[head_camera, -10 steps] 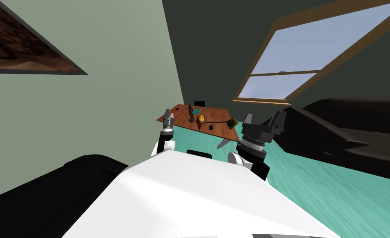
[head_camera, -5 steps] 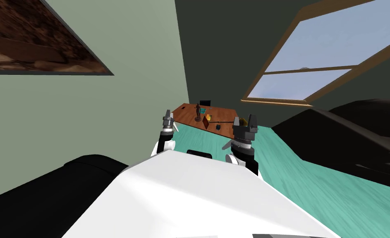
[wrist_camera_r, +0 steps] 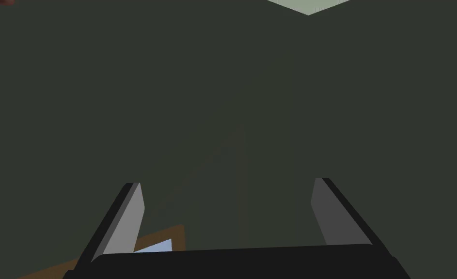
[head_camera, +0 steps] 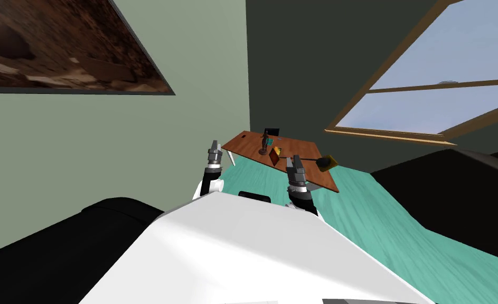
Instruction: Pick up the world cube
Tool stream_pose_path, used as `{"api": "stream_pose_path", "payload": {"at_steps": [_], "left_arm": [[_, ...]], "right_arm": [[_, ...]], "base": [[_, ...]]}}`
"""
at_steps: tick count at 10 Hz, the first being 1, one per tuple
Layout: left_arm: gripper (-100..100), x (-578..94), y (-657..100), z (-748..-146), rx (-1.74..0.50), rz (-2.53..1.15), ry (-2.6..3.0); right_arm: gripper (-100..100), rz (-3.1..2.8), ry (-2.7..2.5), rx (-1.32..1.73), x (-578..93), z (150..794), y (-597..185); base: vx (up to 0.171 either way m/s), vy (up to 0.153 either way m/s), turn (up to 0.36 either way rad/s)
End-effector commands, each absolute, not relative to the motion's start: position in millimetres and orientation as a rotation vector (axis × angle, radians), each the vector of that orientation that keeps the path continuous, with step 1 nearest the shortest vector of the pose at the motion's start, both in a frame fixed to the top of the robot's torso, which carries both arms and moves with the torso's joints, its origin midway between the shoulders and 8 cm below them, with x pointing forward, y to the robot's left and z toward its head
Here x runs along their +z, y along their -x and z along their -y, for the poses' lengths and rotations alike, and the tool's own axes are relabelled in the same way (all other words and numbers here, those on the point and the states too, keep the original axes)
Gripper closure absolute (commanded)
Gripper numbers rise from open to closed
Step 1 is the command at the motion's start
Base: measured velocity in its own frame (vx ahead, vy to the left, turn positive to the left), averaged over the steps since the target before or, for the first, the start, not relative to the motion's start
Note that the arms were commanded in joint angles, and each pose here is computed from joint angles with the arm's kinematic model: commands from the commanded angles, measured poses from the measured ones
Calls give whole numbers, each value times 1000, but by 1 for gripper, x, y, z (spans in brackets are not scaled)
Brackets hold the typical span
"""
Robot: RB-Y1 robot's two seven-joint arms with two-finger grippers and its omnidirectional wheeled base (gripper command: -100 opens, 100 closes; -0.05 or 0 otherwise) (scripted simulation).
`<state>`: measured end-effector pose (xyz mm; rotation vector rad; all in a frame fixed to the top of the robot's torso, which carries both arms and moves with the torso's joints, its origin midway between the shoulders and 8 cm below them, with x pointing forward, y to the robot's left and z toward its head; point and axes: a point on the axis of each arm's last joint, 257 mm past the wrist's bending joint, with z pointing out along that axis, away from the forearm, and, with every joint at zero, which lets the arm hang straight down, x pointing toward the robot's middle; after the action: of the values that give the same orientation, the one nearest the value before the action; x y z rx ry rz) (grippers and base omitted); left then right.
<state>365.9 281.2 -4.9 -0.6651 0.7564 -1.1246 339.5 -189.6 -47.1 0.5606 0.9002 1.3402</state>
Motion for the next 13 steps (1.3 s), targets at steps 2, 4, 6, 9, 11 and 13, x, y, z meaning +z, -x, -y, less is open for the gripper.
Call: {"api": "stream_pose_path", "payload": {"at_steps": [2,4,6,9,11,13], "left_arm": [[0,-5,-366,-281,-1125,-756,665],[0,-5,-366,-281,-1125,-756,665],[0,-5,-366,-281,-1125,-757,665],[0,-5,-366,-281,-1125,-757,665],[0,-5,-366,-281,-1124,-757,665],[0,-5,-366,-281,-1124,-757,665]], "right_arm": [[-100,-992,-550,1313,-78,178,-343],[-100,-1074,-538,1288,-106,168,-341],[-100,-1233,-501,1238,-158,152,-329],[-100,-1338,-485,1194,-197,148,-320],[-100,-1432,-459,1157,-229,144,-307],[-100,-1527,-429,1117,-262,143,-292]], "base": [[-42,136,142],[-14,104,191],[0,152,320],[20,109,161],[43,86,213],[47,84,230]]}}
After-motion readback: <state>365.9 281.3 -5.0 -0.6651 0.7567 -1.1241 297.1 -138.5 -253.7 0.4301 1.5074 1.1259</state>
